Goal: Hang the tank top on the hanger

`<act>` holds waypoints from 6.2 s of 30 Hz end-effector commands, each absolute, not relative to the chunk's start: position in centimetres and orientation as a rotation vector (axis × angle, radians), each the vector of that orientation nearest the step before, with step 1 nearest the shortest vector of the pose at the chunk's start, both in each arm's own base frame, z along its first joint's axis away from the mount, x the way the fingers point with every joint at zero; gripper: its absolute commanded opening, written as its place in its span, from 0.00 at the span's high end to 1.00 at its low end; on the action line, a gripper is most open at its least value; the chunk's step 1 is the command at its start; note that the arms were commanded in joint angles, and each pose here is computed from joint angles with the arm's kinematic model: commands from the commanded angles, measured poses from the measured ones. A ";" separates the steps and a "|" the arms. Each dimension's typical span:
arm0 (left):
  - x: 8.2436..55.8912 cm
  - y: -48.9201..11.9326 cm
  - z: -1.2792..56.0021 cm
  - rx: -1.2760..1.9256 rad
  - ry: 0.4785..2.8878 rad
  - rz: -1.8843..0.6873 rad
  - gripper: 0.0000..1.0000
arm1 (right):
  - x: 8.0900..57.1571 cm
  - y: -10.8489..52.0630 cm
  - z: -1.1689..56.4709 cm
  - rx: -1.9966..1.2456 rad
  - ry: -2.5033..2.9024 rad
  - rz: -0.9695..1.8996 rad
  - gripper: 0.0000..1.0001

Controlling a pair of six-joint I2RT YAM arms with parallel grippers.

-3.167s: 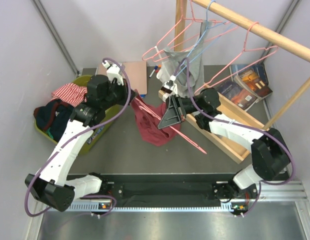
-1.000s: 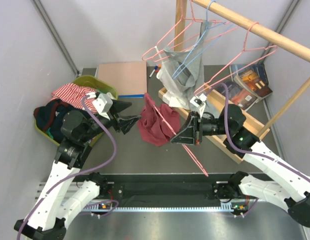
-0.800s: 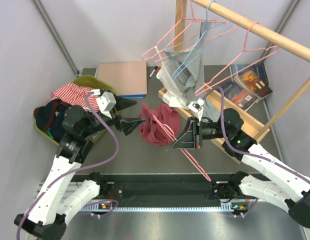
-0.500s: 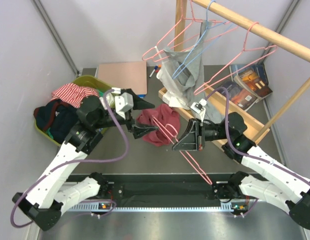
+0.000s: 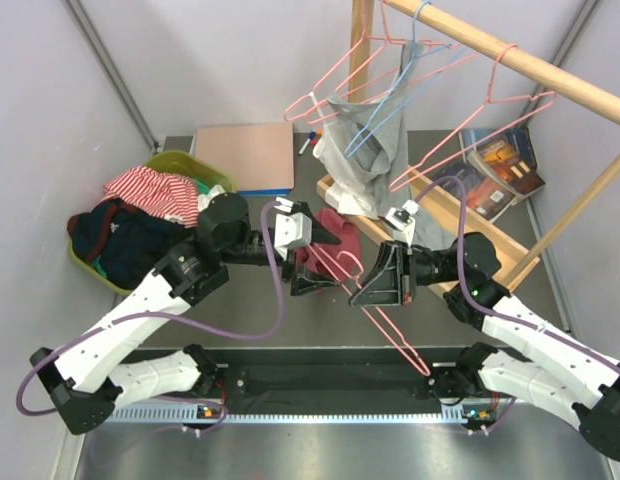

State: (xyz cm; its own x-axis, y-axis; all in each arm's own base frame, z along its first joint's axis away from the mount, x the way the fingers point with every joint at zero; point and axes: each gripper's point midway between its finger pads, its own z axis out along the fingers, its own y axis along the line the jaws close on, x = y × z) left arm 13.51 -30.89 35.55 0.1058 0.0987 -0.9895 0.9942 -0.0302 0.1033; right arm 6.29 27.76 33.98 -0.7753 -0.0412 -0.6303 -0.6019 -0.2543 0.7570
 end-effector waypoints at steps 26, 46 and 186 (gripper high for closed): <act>11.5 -30.7 33.0 1.406 1.189 -0.986 1.00 | 7.5 29.1 32.8 -0.887 1.578 1.979 0.85; 20.1 -25.9 32.3 1.129 1.406 -0.433 1.00 | 21.4 17.9 34.5 -0.301 1.619 0.892 0.21; 18.7 -26.8 31.5 1.110 1.333 -0.631 1.00 | 18.2 23.7 31.3 -0.420 1.768 0.660 0.16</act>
State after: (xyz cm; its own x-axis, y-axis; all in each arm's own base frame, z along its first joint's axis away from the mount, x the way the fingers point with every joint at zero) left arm 20.74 -26.13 27.42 0.0687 0.3299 -0.9415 0.8494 0.4756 0.2286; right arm 18.42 25.84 26.17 -0.3961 0.0053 -0.9182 -0.5735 0.7795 0.2519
